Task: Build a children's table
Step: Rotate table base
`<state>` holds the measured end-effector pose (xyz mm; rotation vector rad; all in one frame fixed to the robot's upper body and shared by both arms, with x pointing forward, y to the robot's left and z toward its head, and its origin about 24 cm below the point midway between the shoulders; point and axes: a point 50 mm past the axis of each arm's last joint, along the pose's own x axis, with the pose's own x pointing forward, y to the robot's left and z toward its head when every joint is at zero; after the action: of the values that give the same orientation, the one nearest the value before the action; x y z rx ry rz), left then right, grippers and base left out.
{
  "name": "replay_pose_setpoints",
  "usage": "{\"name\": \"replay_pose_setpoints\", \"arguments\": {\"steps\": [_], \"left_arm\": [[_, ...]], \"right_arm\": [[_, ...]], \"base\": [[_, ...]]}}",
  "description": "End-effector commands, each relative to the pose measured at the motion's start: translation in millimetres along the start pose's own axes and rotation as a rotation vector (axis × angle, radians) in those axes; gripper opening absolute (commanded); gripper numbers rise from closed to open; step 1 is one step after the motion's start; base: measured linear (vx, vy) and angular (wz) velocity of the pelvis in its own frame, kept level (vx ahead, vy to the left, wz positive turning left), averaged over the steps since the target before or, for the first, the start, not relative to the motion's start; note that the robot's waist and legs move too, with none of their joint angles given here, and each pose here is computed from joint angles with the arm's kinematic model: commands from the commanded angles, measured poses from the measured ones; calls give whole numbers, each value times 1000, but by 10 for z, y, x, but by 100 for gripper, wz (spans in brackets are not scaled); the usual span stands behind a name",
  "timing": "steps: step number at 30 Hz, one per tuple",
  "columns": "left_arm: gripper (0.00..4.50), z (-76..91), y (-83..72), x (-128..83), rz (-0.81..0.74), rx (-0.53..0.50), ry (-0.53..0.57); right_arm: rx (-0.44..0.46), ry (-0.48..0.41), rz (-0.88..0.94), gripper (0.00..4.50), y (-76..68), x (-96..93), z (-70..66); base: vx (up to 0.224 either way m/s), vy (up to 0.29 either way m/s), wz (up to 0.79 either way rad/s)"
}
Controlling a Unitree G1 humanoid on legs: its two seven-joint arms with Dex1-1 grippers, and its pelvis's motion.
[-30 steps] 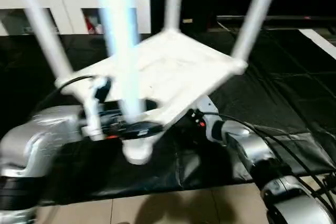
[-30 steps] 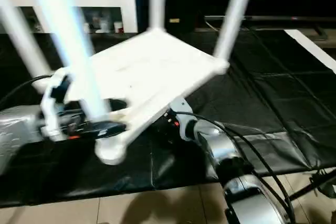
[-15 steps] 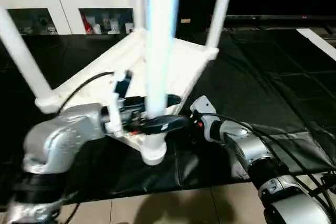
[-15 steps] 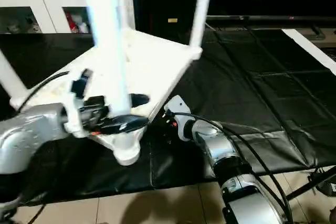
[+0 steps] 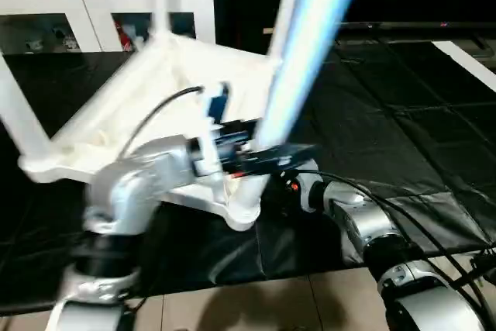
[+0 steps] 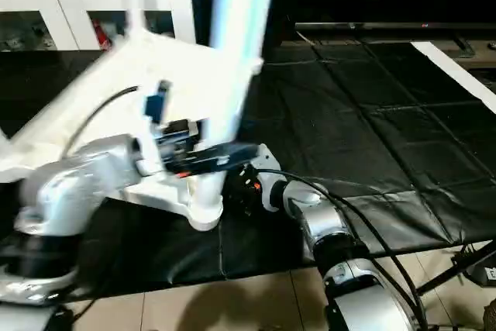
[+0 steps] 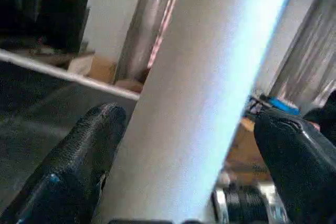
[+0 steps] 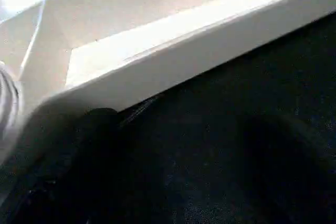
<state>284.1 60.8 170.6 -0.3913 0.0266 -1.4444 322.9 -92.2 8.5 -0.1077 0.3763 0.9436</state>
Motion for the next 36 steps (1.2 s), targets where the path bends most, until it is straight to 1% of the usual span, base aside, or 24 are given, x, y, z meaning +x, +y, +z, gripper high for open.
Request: {"name": "replay_pose_setpoints", "arguments": {"steps": [1, 3, 5, 6, 7, 8, 12, 20, 22, 23, 24, 26, 27, 28, 29, 32, 33, 36], "left_arm": [[447, -9, -54, 218, -52, 19, 20], [447, 4, 9, 239, -14, 21, 3], [447, 0, 48, 218, 12, 42, 20], [447, 7, 83, 189, 33, 55, 26], [447, 9, 89, 184, 36, 56, 26], [447, 19, 104, 161, 44, 59, 24], [447, 32, 125, 120, 55, 80, 27], [447, 49, 168, 40, 82, 105, 38], [447, 50, 209, -27, 112, 134, 71], [447, 39, 230, -78, 123, 160, 109], [447, 4, 246, -163, 123, 197, 183], [447, -48, 248, -290, 102, 220, 278], [447, -113, 255, -451, 81, 233, 391], [447, -141, 255, -524, 69, 229, 440], [447, -169, 253, -598, 56, 221, 488], [447, -213, 275, -761, 48, 216, 587], [447, -242, 310, -869, 55, 228, 661], [447, -299, 383, -960, 79, 271, 747]], "right_arm": [[-62, -79, 108, 450, 239, 248, 255], [-62, -70, 58, 450, 160, 210, 234], [-66, -72, 47, 450, 124, 179, 233], [-70, -74, 32, 450, 76, 134, 230], [-70, -74, 30, 450, 68, 127, 229], [-73, -73, 14, 450, 27, 91, 222], [-78, -73, -19, 450, -61, 4, 199], [-85, -69, -40, 450, -120, -78, 163], [-90, -75, -48, 450, -146, -118, 165], [-92, -80, -55, 450, -170, -150, 171], [-95, -85, -58, 450, -206, -204, 183], [-99, -90, -59, 450, -255, -284, 197], [-103, -90, -65, 450, -323, -391, 209], [-111, -88, -65, 450, -350, -441, 214], [-122, -85, -65, 450, -375, -492, 218], [-153, -76, -67, 450, -439, -627, 234], [-181, -64, -51, 450, -471, -735, 244], [-209, -36, 5, 450, -461, -857, 237]], "base": [[0, 0, 0], [0, 0, 0], [0, 0, 0], [0, 0, 0], [0, 0, 0], [0, 0, 0], [0, 0, 0], [0, 0, 0], [0, 0, 0], [0, 0, 0], [0, 0, 0], [0, 0, 0], [0, 0, 0], [0, 0, 0], [0, 0, 0], [0, 0, 0], [0, 0, 0], [0, 0, 0]]}}
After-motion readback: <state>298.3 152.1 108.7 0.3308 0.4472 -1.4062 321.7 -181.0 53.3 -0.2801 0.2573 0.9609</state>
